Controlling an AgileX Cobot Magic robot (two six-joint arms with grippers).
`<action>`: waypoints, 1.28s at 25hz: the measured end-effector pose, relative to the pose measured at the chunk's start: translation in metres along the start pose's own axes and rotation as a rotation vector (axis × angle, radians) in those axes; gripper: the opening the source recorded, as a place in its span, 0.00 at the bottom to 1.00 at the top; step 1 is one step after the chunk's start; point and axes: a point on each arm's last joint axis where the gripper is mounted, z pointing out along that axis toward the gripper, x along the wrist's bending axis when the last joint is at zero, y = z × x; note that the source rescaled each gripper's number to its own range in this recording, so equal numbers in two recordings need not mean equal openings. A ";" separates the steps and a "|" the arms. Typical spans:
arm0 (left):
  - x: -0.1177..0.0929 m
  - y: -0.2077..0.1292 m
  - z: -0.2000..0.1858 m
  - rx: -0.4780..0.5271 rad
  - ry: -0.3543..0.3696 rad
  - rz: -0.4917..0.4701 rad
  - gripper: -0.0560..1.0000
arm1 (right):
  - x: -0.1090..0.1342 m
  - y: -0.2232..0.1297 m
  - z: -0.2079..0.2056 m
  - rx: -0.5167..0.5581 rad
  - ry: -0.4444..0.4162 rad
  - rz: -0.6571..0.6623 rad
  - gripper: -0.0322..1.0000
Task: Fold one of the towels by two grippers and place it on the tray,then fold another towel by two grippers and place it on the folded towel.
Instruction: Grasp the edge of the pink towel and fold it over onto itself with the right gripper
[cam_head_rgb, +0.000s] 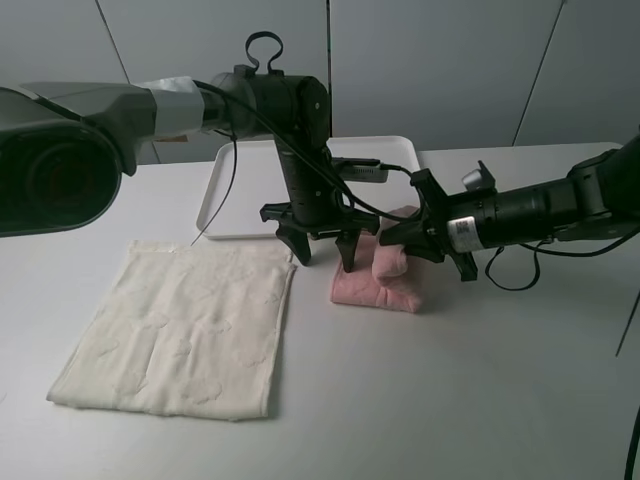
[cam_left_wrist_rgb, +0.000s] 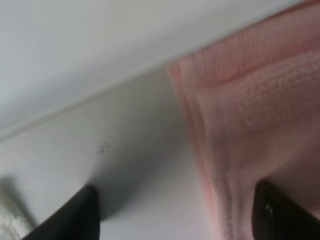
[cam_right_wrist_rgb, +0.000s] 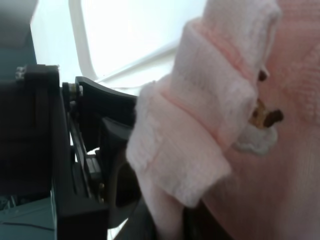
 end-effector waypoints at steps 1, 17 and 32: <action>0.000 0.000 0.000 -0.002 -0.017 -0.001 0.83 | 0.000 0.000 0.000 0.000 0.000 -0.002 0.10; 0.013 0.034 -0.055 -0.183 -0.198 0.020 0.83 | -0.001 0.000 0.001 -0.002 -0.010 -0.017 0.10; 0.022 0.042 -0.090 -0.283 -0.215 0.049 0.83 | 0.010 -0.006 0.001 0.064 0.118 -0.023 0.43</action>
